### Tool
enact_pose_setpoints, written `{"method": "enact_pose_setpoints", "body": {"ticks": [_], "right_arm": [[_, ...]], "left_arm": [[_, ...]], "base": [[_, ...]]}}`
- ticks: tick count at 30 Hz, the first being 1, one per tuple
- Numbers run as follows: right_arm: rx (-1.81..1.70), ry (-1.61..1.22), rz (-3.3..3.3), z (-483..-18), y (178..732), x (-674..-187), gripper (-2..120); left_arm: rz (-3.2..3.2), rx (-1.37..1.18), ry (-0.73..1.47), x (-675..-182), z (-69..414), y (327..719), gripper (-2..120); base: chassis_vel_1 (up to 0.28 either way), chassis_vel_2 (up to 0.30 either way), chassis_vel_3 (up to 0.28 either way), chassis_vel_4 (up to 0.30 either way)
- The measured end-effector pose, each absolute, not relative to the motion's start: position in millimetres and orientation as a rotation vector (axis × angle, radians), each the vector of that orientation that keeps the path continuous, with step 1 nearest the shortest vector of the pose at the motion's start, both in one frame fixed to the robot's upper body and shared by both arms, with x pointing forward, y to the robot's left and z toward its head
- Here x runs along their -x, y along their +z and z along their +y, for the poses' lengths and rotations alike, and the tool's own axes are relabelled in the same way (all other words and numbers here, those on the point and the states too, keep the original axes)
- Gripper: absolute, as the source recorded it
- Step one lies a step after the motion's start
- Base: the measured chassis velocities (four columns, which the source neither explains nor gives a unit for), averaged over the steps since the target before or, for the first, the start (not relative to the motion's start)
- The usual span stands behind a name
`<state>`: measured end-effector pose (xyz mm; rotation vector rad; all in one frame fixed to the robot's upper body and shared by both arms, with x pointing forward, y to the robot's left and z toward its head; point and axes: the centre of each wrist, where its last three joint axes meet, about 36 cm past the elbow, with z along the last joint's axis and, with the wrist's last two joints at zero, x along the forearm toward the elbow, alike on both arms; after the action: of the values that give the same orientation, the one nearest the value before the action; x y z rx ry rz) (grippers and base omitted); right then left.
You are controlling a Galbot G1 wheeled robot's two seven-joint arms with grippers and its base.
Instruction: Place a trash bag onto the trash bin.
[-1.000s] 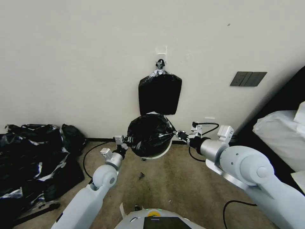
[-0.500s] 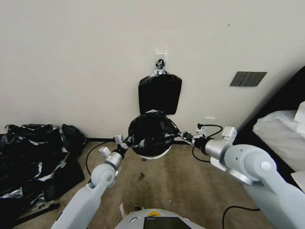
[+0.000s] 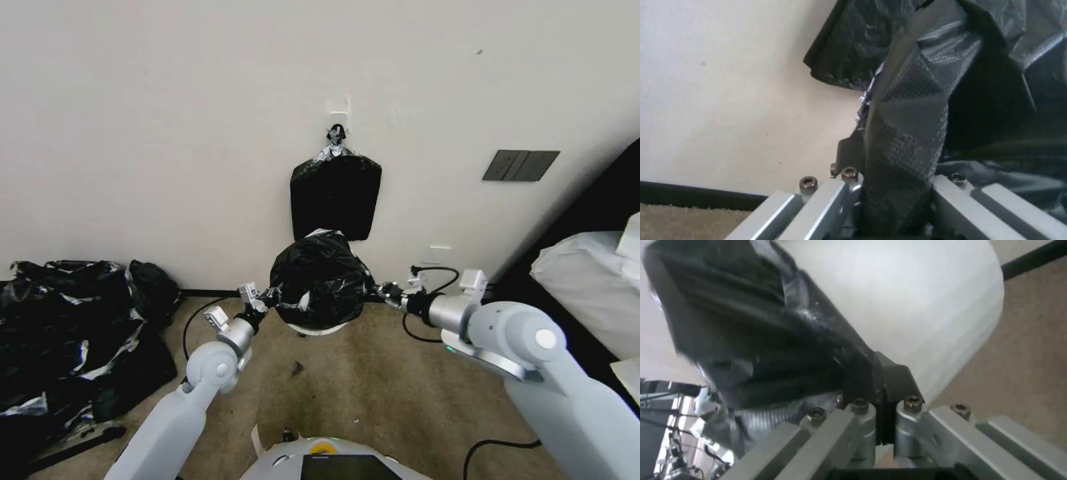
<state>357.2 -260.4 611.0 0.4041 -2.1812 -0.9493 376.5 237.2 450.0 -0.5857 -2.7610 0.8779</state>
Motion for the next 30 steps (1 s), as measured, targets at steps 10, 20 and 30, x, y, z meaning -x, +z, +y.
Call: {"method": "enact_pose_setpoints", "body": {"ticks": [10,20,30], "right_arm": [[-0.387,-0.843,-2.274,-256.2,619.2,-348.3,14],[-0.339,-0.725,-2.427,-266.9,638.1,-331.4,51],[-0.777,-0.448,-2.661,-255.5,661.4,-322.2,87]], "left_arm": [[-2.727,0.538,0.868,-381.2,230.7,454.5,1],[-2.754,0.470,0.752,-390.8,230.4,452.4,1],[-2.859,0.433,0.544,-390.8,221.6,460.1,1]], "base": [[0.000,0.000,0.000,0.000],[0.000,0.000,0.000,0.000],[0.000,0.000,0.000,0.000]]}}
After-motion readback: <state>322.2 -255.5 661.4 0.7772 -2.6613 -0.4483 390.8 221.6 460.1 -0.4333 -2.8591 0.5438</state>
